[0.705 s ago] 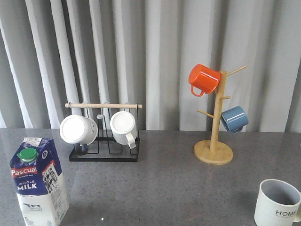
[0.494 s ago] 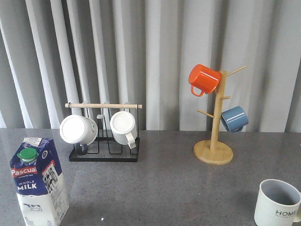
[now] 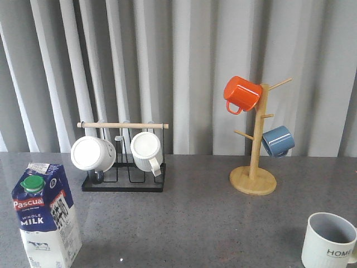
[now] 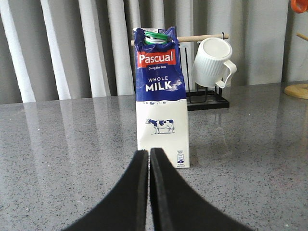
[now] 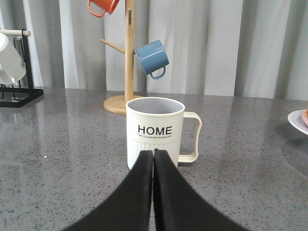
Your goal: Place milk next to cup
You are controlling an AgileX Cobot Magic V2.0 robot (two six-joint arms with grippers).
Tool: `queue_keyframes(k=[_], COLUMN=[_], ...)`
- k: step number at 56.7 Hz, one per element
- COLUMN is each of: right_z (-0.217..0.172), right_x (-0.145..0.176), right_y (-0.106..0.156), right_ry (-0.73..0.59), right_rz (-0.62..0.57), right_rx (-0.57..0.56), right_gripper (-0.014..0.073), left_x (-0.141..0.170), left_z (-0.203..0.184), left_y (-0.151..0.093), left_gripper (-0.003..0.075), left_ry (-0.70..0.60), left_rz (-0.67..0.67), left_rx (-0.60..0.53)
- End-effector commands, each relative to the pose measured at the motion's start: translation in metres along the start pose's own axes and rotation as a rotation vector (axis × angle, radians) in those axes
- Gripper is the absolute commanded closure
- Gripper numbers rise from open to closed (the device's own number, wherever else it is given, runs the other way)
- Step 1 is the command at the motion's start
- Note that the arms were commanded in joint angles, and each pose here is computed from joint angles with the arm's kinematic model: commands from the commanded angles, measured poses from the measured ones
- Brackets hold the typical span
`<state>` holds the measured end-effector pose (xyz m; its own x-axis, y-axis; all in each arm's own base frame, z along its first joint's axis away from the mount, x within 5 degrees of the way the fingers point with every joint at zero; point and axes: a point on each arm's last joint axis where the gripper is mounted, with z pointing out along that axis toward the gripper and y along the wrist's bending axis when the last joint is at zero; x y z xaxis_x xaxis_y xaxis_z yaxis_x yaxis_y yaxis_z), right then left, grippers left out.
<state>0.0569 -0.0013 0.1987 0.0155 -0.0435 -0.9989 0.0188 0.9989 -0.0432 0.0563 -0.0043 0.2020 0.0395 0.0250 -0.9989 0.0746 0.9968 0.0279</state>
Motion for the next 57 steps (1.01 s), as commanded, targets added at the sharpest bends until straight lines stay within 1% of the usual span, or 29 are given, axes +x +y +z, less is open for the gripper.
queue_keyframes(k=[1,14,21,25,26,29,32,37,42,46,49,54,57], right_z=[0.000,0.000,0.000,0.000,0.000,0.000,-0.001,-0.004,-0.008,-0.003,0.004,0.026,0.041], right_x=[-0.005,-0.005,-0.005,-0.007,-0.007,-0.011,-0.017,-0.034,-0.058,-0.076,-0.085,-0.093,-0.095], right_y=[0.001,0.001,0.001,0.001,0.001,0.001,0.000,0.000,-0.001,-0.002,-0.003,-0.004,-0.005], right_ry=[-0.067,-0.067,-0.067,-0.083,-0.092,-0.123,-0.178,-0.277,-0.321,-0.270,-0.197,-0.008,0.098], right_rz=[-0.011,-0.011,-0.013,-0.013,-0.001,0.086,0.139,0.141,0.136,0.132,0.088,-0.033,-0.045], right_rx=[-0.005,-0.005,-0.005,-0.006,-0.007,-0.011,-0.016,-0.020,-0.019,-0.015,-0.007,0.003,0.001], right_gripper=[0.0604,0.0604,0.0604,0.0604,0.0604,0.0604,0.0604,0.0604,0.0604,0.0604,0.0604,0.0604,0.0604], left_x=[-0.013,-0.013,-0.017,-0.021,-0.022,-0.030,-0.037,-0.052,-0.069,-0.083,-0.095,-0.112,-0.122], left_z=[-0.002,-0.002,-0.002,-0.003,-0.003,-0.005,-0.006,-0.008,-0.005,0.003,0.013,0.033,0.042], left_y=[0.000,0.000,0.000,0.000,0.001,0.001,0.001,0.002,0.002,0.002,0.002,0.003,0.003], left_gripper=[0.0727,0.0727,0.0727,0.0727,0.0727,0.0727,0.0727,0.0727,0.0727,0.0727,0.0727,0.0727,0.0727], left_ry=[-0.102,-0.104,-0.141,-0.186,-0.208,-0.267,-0.304,-0.317,-0.253,-0.183,-0.126,-0.059,-0.047], left_rz=[-0.012,-0.012,-0.010,-0.012,-0.013,-0.013,-0.025,-0.083,-0.097,-0.087,-0.087,-0.090,-0.090], left_rx=[0.002,0.002,0.000,-0.001,-0.002,-0.004,-0.004,0.006,0.008,0.007,0.006,0.006,0.006])
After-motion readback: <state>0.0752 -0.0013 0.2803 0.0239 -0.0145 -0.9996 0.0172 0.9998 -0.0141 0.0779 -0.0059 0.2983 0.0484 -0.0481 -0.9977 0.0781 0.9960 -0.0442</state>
